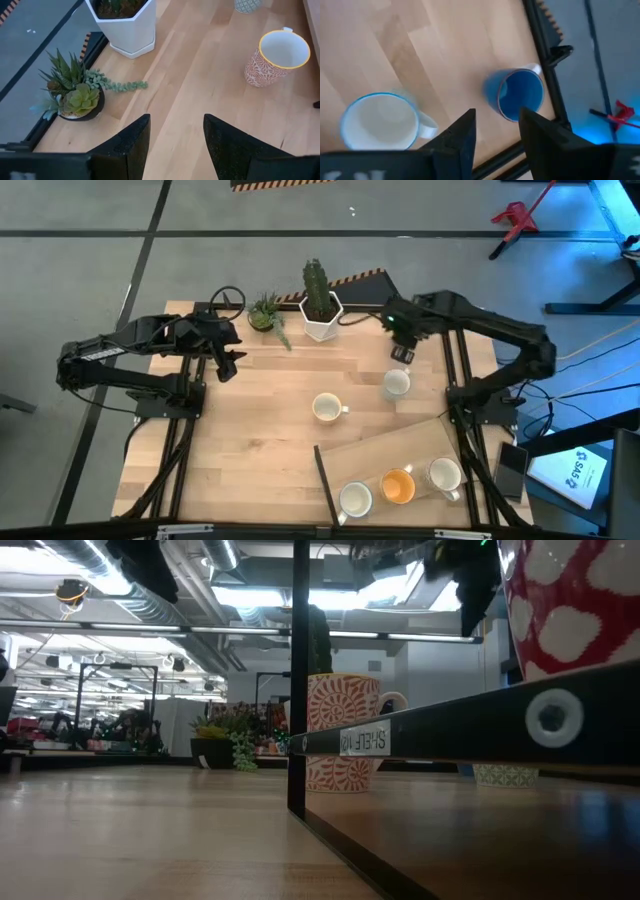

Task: Place coffee mugs
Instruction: Put the blue mug on the shelf

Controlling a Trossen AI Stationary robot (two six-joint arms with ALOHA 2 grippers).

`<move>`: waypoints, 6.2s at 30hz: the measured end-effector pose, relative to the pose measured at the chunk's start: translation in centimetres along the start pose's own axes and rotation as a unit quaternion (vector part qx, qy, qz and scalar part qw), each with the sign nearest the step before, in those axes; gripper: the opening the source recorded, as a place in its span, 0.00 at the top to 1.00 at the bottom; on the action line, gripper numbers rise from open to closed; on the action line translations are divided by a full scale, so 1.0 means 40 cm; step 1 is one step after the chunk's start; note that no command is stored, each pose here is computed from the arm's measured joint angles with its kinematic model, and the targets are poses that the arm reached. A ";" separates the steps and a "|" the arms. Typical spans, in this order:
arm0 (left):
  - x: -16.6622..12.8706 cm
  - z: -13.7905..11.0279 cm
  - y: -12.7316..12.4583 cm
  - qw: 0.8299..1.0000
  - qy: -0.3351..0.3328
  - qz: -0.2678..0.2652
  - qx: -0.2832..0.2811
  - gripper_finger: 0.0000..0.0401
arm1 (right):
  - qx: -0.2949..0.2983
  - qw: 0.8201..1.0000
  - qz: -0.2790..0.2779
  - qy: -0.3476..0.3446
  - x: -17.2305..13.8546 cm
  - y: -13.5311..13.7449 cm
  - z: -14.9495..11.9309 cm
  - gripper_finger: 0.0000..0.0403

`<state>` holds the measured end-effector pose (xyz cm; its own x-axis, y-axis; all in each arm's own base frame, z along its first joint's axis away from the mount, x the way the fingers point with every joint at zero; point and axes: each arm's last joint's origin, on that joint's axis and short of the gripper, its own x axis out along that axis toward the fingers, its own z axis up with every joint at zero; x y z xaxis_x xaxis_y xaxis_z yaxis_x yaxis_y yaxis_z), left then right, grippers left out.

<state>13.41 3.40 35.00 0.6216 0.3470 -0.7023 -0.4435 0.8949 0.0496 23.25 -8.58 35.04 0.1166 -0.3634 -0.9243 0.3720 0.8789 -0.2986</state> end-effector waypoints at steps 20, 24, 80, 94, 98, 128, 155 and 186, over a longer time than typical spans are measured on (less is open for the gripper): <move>0.000 -0.007 -0.001 1.000 0.015 -0.014 0.009 0.55 | 0.054 0.989 0.027 0.134 0.302 -0.077 0.010 0.40; 0.000 -0.007 -0.001 1.000 0.015 -0.012 0.016 0.55 | 0.057 0.990 0.034 0.123 0.359 -0.075 -0.009 0.40; 0.000 -0.007 0.005 0.999 0.010 0.030 0.000 0.55 | -0.493 0.846 0.195 -0.055 -0.137 0.730 -0.089 1.00; 0.000 -0.007 0.005 0.999 0.011 0.030 0.000 0.55 | -0.501 0.837 0.221 -0.026 -0.101 0.782 -0.071 1.00; 0.000 -0.007 0.005 0.999 0.011 0.030 0.000 0.55 | -0.505 0.834 0.223 -0.023 -0.089 0.782 -0.061 1.00; -0.001 -0.007 0.006 0.999 0.010 0.032 0.003 0.55 | -0.505 0.828 0.243 -0.033 -0.062 0.785 -0.021 1.00; 0.000 -0.007 0.006 0.999 0.011 0.034 0.003 0.55 | -0.507 0.820 0.262 -0.039 -0.037 0.803 0.000 1.00; -0.001 -0.006 0.008 0.999 0.007 0.045 0.003 0.55 | -0.546 0.799 0.247 -0.050 -0.009 0.847 0.022 1.00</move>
<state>13.09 3.58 34.87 0.5695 0.4225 -0.7051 -0.4937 0.8616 0.1175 36.63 21.05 25.47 0.0949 0.1361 -0.9861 -0.7613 0.6482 0.0162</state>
